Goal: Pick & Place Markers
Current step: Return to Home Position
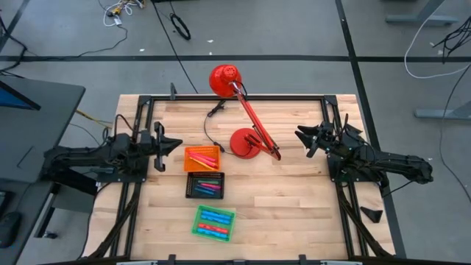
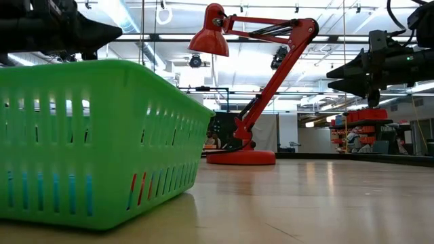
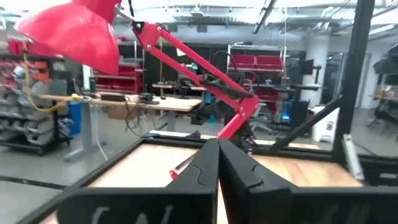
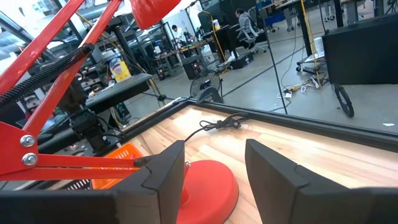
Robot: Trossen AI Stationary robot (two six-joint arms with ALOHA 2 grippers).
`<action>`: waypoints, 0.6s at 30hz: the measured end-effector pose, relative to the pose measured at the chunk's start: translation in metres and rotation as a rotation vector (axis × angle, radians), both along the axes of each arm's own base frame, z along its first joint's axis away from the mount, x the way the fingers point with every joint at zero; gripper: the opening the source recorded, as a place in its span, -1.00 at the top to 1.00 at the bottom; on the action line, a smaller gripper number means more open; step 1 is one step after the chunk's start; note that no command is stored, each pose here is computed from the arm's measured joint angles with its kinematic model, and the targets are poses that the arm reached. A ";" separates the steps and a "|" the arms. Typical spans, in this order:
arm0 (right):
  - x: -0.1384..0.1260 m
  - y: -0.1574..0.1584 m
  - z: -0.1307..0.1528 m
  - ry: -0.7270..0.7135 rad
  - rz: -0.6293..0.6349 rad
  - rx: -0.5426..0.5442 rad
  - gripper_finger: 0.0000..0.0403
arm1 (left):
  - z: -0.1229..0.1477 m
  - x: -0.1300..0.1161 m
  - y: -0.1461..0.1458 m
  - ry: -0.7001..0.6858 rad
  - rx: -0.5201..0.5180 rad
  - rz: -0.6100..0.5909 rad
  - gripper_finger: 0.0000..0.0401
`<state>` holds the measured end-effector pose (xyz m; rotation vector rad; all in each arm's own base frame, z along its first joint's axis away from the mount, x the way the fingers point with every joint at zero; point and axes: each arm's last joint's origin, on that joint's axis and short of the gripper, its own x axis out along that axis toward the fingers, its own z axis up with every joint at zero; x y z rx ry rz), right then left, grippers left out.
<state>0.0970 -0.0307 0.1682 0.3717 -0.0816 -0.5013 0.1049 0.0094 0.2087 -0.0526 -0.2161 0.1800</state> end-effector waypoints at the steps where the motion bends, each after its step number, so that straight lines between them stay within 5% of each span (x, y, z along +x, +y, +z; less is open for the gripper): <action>1: 0.000 0.000 0.000 0.000 0.000 0.000 0.16 | -0.003 0.000 0.000 0.001 0.019 0.008 0.96; 5: 0.000 0.000 0.000 0.000 0.000 0.000 0.16 | -0.012 -0.001 0.001 0.015 0.096 0.054 0.92; 18: 0.000 0.000 0.000 0.000 0.000 0.000 0.16 | -0.017 -0.006 0.002 -0.025 0.095 0.112 0.95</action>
